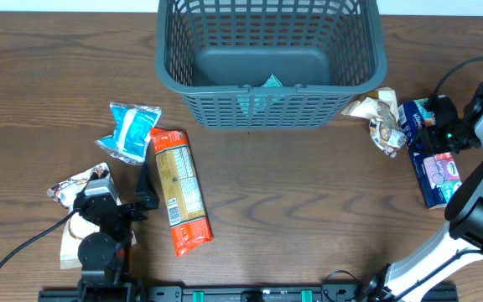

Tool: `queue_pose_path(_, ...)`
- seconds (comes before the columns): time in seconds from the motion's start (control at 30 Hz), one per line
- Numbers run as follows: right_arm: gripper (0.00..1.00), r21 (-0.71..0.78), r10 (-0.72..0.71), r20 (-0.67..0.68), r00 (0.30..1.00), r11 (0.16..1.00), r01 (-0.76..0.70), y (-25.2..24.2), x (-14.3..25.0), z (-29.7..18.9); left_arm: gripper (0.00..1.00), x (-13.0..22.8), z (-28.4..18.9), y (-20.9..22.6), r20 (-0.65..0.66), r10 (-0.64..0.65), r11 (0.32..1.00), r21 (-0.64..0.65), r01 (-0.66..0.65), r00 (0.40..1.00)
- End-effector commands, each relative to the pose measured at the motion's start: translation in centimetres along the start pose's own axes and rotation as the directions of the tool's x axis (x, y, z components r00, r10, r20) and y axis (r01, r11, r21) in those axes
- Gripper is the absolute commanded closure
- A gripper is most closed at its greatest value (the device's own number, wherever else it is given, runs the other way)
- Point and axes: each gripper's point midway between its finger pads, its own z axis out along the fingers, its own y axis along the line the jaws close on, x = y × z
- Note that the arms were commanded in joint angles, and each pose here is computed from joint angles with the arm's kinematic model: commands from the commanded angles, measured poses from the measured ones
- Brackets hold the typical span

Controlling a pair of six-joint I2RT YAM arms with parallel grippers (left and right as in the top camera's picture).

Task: Pack container
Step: 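Grasp the blue Kleenex tissue box with the right gripper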

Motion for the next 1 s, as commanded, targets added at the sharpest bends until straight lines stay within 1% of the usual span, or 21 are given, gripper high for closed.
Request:
queue_pose_path(0.0,0.63,-0.031,-0.003,-0.006,1.0,1.0,0.002,0.7,0.1,0.7,0.01,1.9,0.1,0.6,-0.058,-0.005,1.0,-0.026,0.003,0.998)
queue_pose_path(0.03,0.65,-0.031,-0.003,-0.006,1.0,1.0,0.002,0.7,0.1,0.7,0.01,1.9,0.1,0.6,-0.058,-0.005,1.0,-0.026,0.003,0.998)
queue_pose_path(0.07,0.7,-0.031,-0.003,-0.006,1.0,1.0,0.002,0.7,0.1,0.7,0.01,1.9,0.1,0.6,-0.058,-0.005,1.0,-0.026,0.003,0.998)
queue_pose_path(0.1,0.79,-0.031,-0.003,-0.006,1.0,1.0,0.002,0.7,0.1,0.7,0.01,1.9,0.1,0.6,-0.058,-0.005,1.0,-0.026,0.003,0.998)
queue_pose_path(0.17,0.92,-0.031,-0.003,-0.006,1.0,1.0,0.002,0.7,0.1,0.7,0.01,1.9,0.1,0.6,-0.057,-0.005,1.0,-0.026,0.003,0.998)
queue_pose_path(0.2,0.96,-0.03,-0.002,-0.005,1.0,1.0,0.002,0.7,0.0,0.7,0.01,1.9,0.1,0.6,-0.058,-0.005,1.0,-0.026,0.003,0.998)
queue_pose_path(0.23,0.98,-0.03,-0.002,-0.005,1.0,1.0,0.002,0.7,0.0,0.7,0.01,1.9,0.1,0.6,-0.057,-0.005,1.0,-0.026,0.003,0.998)
queue_pose_path(0.4,0.99,-0.02,0.069,0.021,0.997,0.997,-0.068,0.4,-0.6,0.6,0.01,1.9,0.1,0.6,-0.057,-0.009,1.0,-0.026,0.007,0.998)
queue_pose_path(0.6,0.99,-0.022,0.076,0.093,0.993,0.997,-0.074,0.0,-2.5,-0.8,0.01,1.9,0.1,0.6,-0.057,-0.016,1.0,-0.027,0.014,0.998)
queue_pose_path(0.67,0.99,-0.001,0.086,0.131,0.988,0.996,-0.086,-0.6,-3.6,-2.2,0.01,1.9,0.1,0.6,-0.057,-0.016,1.0,-0.027,0.014,0.998)
queue_pose_path(0.8,0.99,0.059,0.111,0.24,0.965,0.99,-0.128,-2.2,-6.6,-6.5,0.01,1.9,0.1,0.6,-0.057,-0.016,1.0,-0.026,0.014,0.998)
queue_pose_path(0.97,0.99,0.138,0.109,0.413,0.904,0.974,-0.18,-4.0,-10.7,-14.1,0.02,1.9,0.1,0.6,-0.057,-0.016,1.0,-0.027,0.014,0.998)
